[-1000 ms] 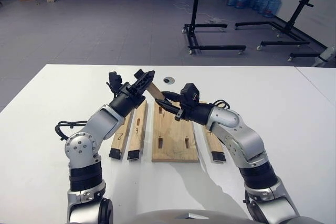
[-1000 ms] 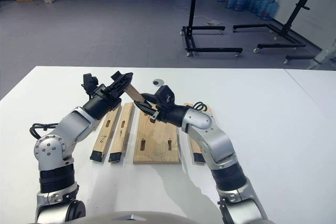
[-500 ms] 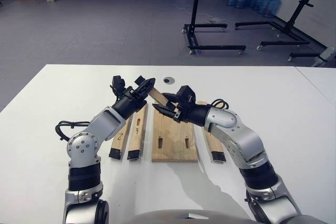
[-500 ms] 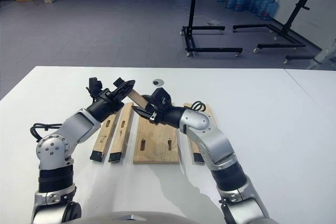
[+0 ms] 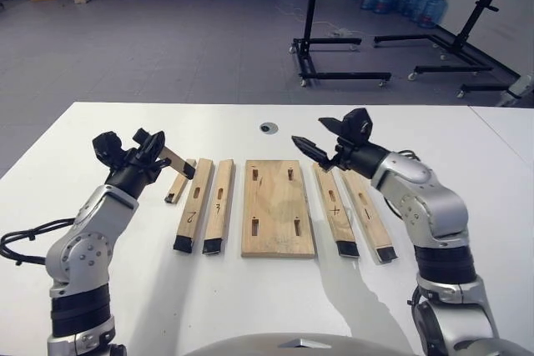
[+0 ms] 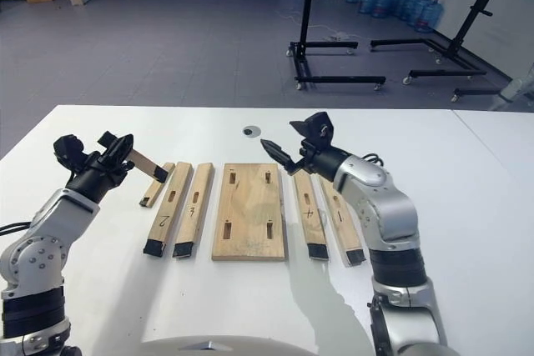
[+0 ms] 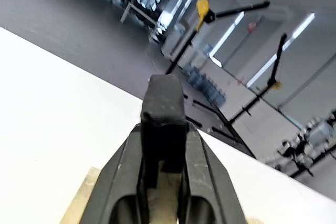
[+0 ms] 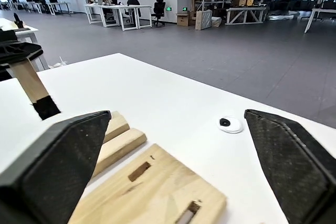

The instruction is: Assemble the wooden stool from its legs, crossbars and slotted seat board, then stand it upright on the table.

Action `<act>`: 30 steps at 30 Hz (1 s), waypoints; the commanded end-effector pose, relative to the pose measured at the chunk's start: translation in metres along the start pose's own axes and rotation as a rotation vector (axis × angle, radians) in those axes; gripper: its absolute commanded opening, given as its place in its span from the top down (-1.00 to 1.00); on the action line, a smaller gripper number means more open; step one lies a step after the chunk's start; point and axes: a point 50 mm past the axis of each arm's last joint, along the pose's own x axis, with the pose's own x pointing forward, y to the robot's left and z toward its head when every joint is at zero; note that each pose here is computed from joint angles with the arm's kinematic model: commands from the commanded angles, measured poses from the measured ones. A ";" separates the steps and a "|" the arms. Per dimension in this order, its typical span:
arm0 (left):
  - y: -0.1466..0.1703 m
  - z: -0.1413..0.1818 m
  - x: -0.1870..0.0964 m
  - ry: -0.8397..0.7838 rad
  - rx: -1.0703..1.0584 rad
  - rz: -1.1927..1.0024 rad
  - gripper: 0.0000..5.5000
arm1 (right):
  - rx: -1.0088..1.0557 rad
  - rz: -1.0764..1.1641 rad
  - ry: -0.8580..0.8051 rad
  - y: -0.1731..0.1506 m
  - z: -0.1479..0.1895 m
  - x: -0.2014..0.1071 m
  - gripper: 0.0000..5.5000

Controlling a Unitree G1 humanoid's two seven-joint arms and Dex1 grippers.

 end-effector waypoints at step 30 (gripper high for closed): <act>0.016 -0.048 -0.004 0.075 0.246 0.031 0.86 | 0.137 -0.052 0.093 0.017 -0.043 0.006 -0.70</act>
